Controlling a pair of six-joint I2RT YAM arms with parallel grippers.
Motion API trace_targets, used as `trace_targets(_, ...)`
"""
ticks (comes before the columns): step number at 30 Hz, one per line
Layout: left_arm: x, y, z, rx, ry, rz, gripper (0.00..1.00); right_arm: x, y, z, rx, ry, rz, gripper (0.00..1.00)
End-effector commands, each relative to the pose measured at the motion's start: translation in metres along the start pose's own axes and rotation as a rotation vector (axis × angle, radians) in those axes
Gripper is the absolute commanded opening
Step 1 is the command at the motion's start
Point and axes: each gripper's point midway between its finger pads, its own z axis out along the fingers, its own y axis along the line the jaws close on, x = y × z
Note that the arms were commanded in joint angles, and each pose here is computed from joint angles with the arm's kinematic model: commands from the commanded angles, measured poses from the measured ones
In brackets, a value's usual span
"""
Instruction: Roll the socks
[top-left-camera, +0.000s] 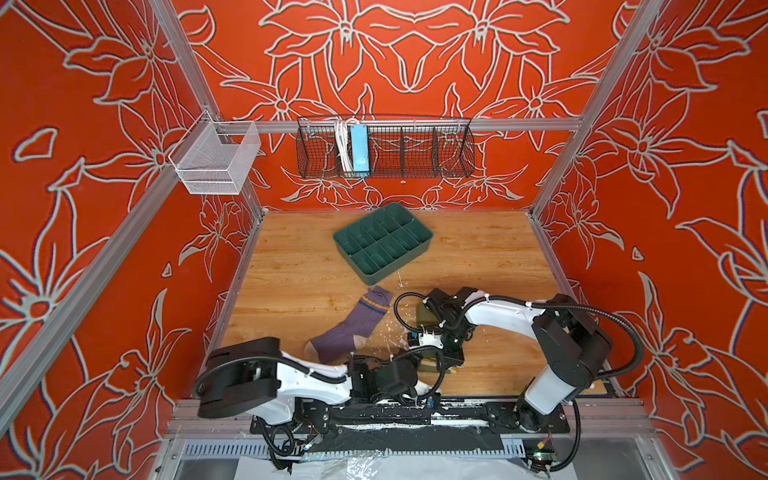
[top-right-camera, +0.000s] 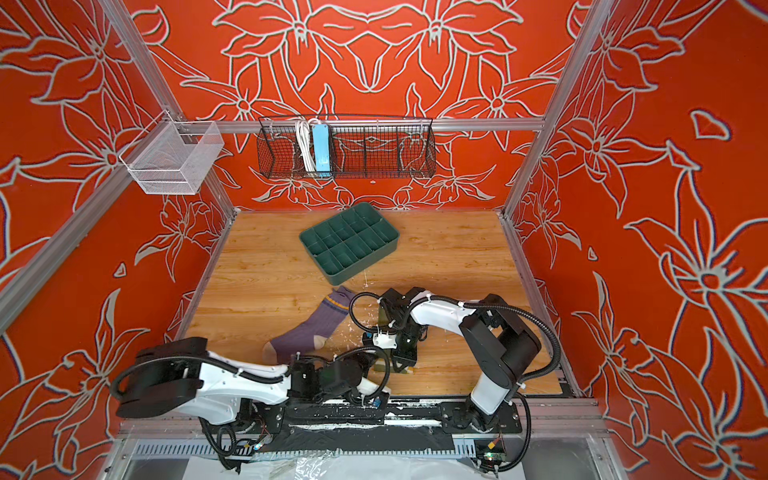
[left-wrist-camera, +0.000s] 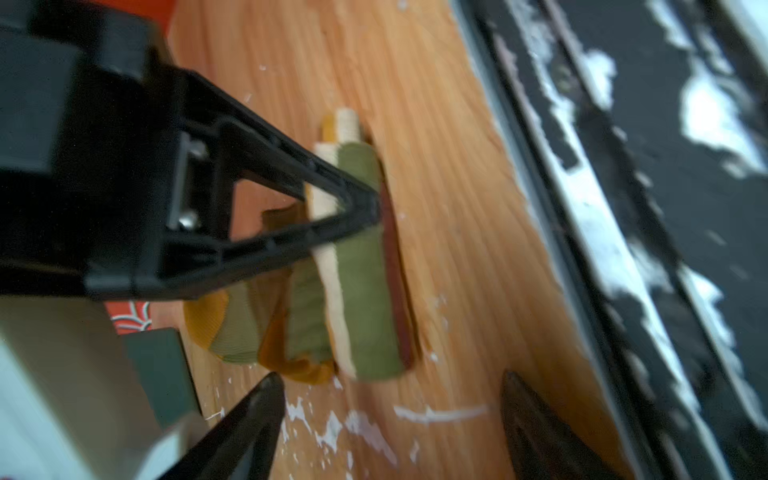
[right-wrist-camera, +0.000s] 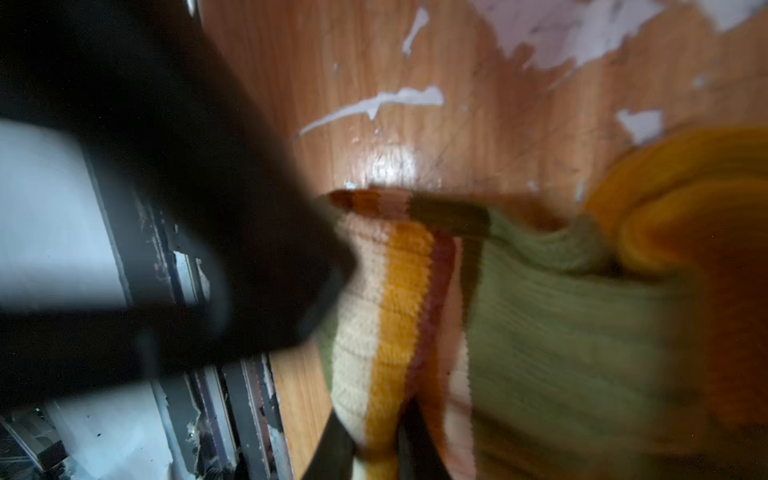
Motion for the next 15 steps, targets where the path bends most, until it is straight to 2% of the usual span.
trace_targets(1, -0.015, 0.035, 0.016, -0.182, -0.022, -0.156, 0.82, 0.000, -0.008, 0.009, 0.001, 0.013, -0.017, 0.00)
trace_targets(3, -0.008, 0.043, 0.026, -0.241, 0.038, -0.186, 0.82, -0.001, -0.008, 0.009, -0.001, 0.013, -0.017, 0.00)
trace_targets(6, 0.000, 0.038, 0.036, -0.242, 0.078, -0.185, 0.78, -0.001, -0.008, 0.008, 0.002, 0.009, -0.019, 0.00)
trace_targets(12, 0.020, 0.009, 0.043, -0.153, 0.141, -0.184, 0.59, -0.003, -0.009, 0.001, 0.023, -0.006, -0.025, 0.00)
trace_targets(15, 0.030, -0.003, 0.044, -0.119, 0.171, -0.180, 0.52, -0.004, -0.009, -0.002, 0.032, -0.015, -0.030, 0.00)
